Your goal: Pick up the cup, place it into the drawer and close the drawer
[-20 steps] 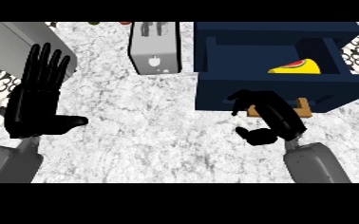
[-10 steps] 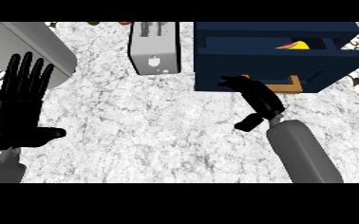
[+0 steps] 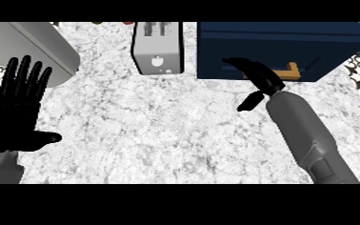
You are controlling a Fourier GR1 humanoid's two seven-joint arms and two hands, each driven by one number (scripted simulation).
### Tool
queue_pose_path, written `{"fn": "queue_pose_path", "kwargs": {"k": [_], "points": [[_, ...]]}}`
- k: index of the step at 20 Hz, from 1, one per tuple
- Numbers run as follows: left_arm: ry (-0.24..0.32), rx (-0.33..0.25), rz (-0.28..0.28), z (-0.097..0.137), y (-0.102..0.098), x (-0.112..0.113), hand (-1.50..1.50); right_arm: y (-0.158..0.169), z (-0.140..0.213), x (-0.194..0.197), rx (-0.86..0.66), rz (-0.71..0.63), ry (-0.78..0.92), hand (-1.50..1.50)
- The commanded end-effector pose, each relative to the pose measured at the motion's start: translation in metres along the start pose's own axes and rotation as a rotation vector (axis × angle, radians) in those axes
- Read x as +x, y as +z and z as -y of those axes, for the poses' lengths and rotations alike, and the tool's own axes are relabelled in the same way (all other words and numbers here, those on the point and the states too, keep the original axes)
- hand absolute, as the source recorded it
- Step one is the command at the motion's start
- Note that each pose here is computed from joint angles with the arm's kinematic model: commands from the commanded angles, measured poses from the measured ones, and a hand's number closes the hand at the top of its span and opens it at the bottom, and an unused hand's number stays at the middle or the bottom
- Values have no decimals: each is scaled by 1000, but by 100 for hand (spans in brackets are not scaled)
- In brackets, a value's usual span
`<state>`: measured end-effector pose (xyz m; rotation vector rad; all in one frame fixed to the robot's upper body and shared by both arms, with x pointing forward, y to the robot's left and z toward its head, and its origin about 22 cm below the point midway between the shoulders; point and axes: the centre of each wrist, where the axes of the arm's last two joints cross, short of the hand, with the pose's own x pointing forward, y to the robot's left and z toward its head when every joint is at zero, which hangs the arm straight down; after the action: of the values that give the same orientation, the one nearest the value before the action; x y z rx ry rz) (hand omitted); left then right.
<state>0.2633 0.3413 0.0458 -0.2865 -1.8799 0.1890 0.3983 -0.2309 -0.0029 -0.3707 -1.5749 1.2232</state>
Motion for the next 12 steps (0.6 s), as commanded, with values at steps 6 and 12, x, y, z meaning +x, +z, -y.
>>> {"fn": "queue_pose_path", "kwargs": {"k": [6,12], "points": [[26,-34,-7,-3,-8,-1,-150,-1,43,-24,10,-84,-23,-150],[0,-48,9,9,-9,-16,-150,1,67,-28,-20,-81,-28,-150]]}}
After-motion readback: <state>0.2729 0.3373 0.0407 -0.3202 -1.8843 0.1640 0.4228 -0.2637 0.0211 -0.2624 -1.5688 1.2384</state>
